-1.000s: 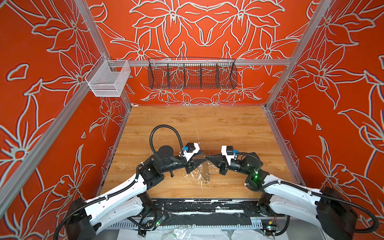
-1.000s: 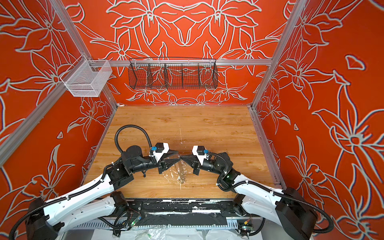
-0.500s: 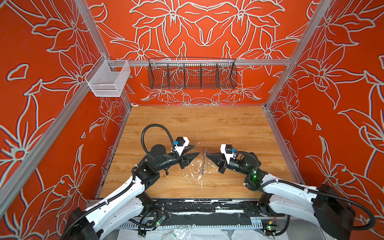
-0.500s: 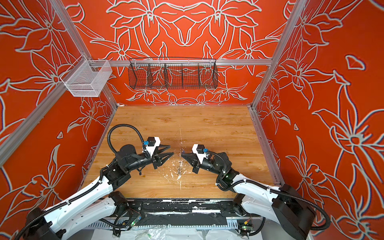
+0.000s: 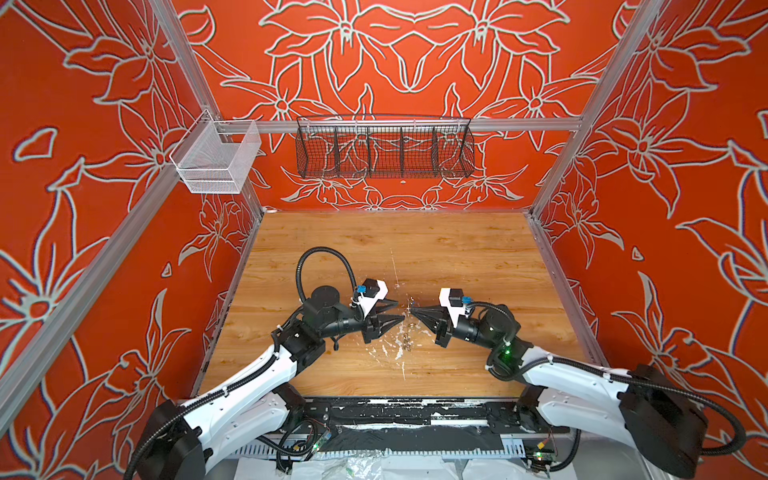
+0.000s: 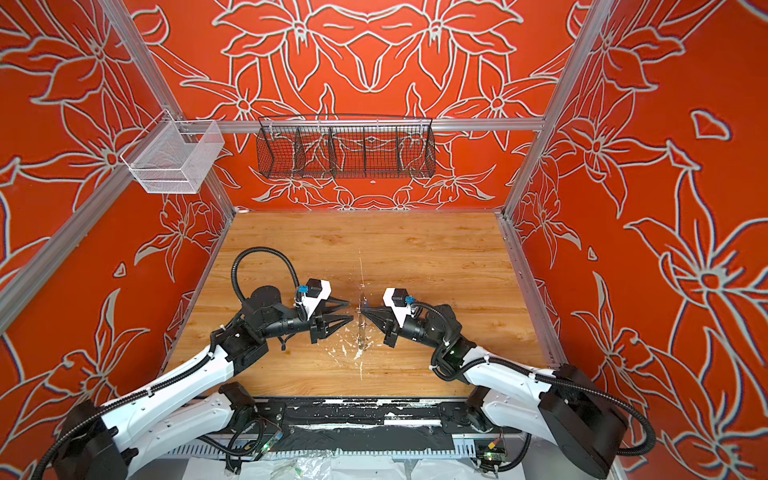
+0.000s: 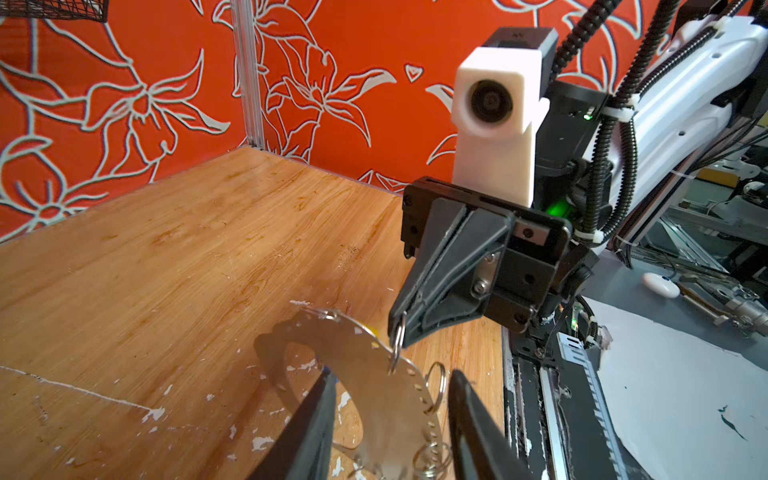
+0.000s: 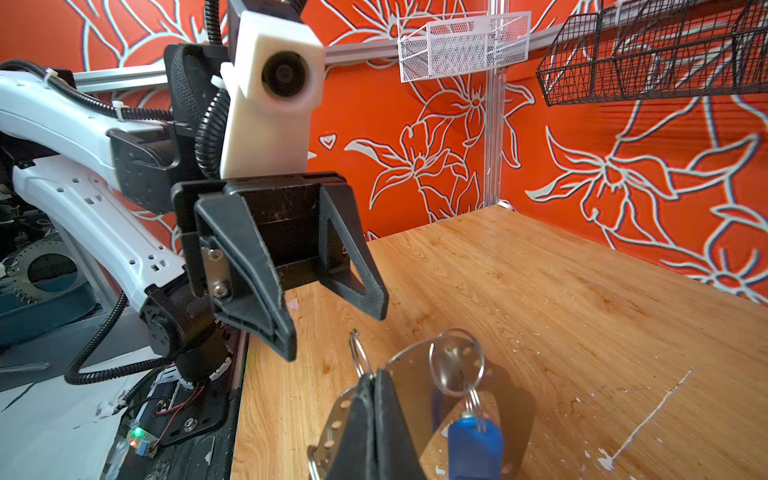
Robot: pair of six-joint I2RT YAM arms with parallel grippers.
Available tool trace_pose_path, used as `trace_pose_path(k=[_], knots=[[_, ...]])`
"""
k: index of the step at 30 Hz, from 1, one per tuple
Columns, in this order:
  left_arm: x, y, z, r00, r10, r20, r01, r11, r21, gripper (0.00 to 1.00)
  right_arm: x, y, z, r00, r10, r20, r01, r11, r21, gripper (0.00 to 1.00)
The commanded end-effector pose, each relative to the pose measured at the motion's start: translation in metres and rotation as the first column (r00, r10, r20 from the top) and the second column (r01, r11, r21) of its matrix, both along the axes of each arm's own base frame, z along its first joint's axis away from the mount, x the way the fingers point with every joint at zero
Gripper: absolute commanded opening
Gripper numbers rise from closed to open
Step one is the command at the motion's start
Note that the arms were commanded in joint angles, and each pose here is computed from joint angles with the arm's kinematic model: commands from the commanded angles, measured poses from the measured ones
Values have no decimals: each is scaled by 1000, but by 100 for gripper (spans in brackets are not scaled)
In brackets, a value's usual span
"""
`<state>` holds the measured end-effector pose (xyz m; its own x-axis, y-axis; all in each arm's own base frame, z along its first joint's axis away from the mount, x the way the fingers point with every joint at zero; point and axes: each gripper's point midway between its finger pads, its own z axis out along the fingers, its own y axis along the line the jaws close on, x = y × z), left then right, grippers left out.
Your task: Put the keys on the keyring
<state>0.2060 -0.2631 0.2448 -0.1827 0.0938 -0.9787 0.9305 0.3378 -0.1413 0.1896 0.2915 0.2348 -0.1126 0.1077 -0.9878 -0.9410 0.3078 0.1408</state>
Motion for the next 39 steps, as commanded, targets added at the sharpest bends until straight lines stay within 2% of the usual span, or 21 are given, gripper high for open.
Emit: trace_pose_path(k=[1, 11, 30, 35, 39], knots=[[0, -2, 21, 997, -24, 68, 27, 999, -30, 42, -7, 4, 23, 998, 39, 45, -42, 997, 63, 0], [2, -4, 22, 997, -27, 70, 29, 999, -26, 34, -10, 4, 25, 997, 57, 43, -60, 996, 71, 0], [5, -9, 21, 997, -47, 68, 48, 999, -13, 29, -12, 6, 28, 996, 74, 48, -78, 994, 77, 0], [8, -12, 12, 998, -54, 44, 53, 999, 2, 23, -11, 7, 27, 996, 76, 44, -79, 994, 76, 0], [8, -13, 11, 997, -61, 41, 61, 998, 3, 23, -11, 7, 28, 996, 80, 44, -84, 993, 80, 0]])
